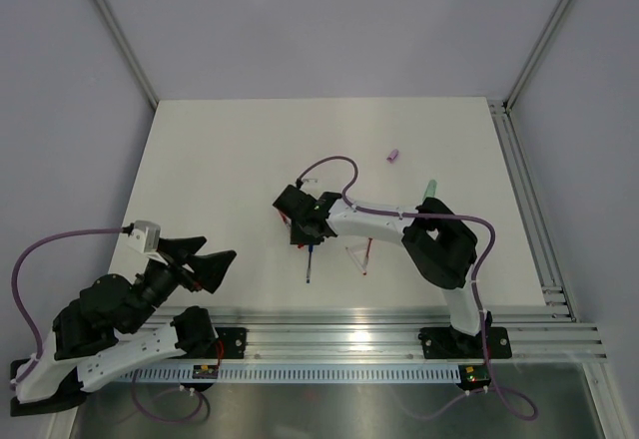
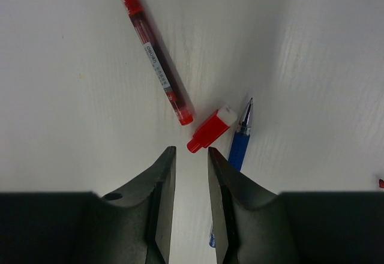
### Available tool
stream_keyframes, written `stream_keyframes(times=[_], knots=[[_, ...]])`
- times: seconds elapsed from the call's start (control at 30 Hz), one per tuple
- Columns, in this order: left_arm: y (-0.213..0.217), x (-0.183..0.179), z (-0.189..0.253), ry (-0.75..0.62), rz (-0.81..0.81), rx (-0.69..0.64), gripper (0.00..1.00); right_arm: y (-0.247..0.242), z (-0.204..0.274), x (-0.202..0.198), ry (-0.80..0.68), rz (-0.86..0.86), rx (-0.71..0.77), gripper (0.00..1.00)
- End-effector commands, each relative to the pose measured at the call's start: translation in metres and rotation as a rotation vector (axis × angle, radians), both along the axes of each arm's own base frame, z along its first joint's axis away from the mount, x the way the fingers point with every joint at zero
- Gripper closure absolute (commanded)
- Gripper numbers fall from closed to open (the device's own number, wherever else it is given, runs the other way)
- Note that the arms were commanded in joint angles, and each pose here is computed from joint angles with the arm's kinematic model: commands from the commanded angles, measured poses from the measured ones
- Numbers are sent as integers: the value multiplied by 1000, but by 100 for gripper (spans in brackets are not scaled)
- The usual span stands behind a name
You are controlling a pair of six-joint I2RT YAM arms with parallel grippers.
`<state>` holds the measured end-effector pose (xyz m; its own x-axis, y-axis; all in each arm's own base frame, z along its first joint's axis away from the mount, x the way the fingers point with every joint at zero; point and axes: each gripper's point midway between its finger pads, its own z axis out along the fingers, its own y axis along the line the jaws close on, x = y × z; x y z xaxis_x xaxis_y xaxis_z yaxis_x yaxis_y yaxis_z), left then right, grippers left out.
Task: Insert the pens into the pen caps
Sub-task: Pick up the pen cap from the center of the board.
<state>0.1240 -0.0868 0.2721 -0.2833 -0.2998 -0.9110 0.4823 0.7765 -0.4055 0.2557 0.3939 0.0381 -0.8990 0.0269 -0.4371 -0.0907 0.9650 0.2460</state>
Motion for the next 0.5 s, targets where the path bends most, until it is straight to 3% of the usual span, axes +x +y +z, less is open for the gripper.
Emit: stream_keyframes(times=[0.0,0.47], knots=[[-2,-2,12,-36,-19,-48,1,2,6,10,-36,-46,-7,65],[-3,-2,12,-39,-23,-46,1,-6,-2,22,-52,-82,-52,66]])
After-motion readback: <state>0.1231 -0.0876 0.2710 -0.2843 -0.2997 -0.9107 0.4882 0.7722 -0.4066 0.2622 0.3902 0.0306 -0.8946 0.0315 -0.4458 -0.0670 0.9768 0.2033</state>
